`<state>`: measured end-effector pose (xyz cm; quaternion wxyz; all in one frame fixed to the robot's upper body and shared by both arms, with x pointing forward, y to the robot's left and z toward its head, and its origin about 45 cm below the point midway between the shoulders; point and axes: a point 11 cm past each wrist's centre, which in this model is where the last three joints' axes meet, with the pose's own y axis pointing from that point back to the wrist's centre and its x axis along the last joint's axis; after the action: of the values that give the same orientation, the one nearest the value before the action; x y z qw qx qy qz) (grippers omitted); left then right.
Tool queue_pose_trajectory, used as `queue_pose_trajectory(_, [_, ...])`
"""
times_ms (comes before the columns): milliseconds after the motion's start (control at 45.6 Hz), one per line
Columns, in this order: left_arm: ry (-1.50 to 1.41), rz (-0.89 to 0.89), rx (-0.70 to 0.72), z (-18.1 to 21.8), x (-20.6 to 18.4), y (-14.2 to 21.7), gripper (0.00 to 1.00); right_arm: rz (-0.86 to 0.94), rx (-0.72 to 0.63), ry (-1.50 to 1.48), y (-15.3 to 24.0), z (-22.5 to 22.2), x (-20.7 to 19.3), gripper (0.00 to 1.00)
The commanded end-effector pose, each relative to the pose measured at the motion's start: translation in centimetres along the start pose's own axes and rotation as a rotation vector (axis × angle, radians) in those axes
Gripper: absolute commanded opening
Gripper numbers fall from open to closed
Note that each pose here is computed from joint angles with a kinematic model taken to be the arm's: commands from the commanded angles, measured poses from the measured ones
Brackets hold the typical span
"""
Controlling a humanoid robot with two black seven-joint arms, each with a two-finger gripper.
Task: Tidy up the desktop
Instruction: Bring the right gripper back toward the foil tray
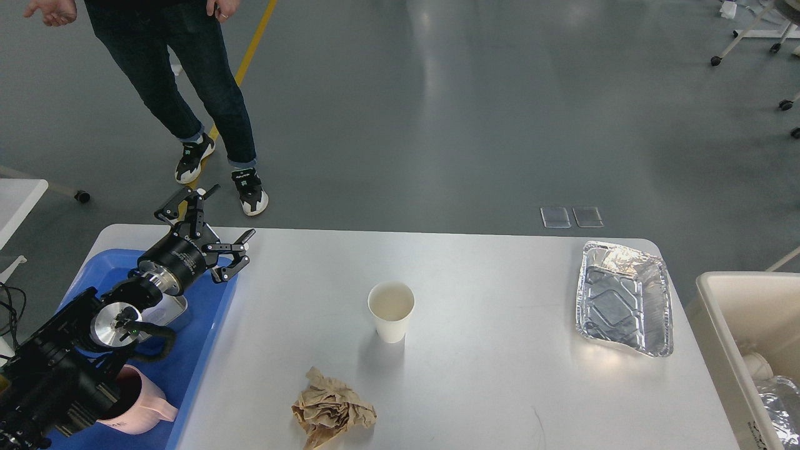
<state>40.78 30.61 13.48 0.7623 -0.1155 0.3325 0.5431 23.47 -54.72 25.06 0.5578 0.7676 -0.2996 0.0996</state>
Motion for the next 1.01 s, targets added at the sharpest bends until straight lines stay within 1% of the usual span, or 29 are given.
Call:
queue_pose_trajectory(0, [0.002, 0.000, 0.001, -0.1, 0.0, 0.0, 0.98, -0.011, 0.031, 0.011, -1.6, -1.2, 0.4, 1.00])
queue_pose_trajectory(88, [0.000, 0.003, 0.001, -0.1, 0.1, 0.1, 0.98, -0.036, 0.032, 0.010, -2.5, -1.3, -0.3, 1.00])
queue_pose_trajectory(197, [-0.002, 0.004, 0.001, 0.0, 0.2, 0.1, 0.98, -0.076, 0.020, -0.033, -2.5, -0.8, -1.1, 1.00])
queue_pose_trajectory(329, [-0.002, 0.008, 0.001, 0.0, 0.2, 0.1, 0.98, -0.148, 0.055, -0.180, -3.4, -1.4, -2.4, 1.00])
queue_pose_trajectory(438, [-0.010, 0.006, 0.015, -0.3, 0.1, 0.1, 0.98, -0.223, 0.084, -0.231, -4.5, -2.1, -4.0, 1.00])
queue_pose_trajectory(613, [-0.026, 0.011, 0.028, -0.3, 0.4, 0.3, 0.98, -0.245, 0.093, -0.237, -5.0, -2.4, -4.3, 1.00])
queue_pose_trajectory(789, [-0.031, 0.017, 0.025, -0.1, 0.7, 0.5, 0.98, -0.266, 0.144, -0.320, -6.1, -3.5, -5.0, 1.00])
queue_pose_trajectory(986, [-0.032, 0.022, 0.030, -0.3, 0.8, 0.6, 0.98, -0.318, 0.230, -0.393, -9.2, -6.1, -6.9, 1.00])
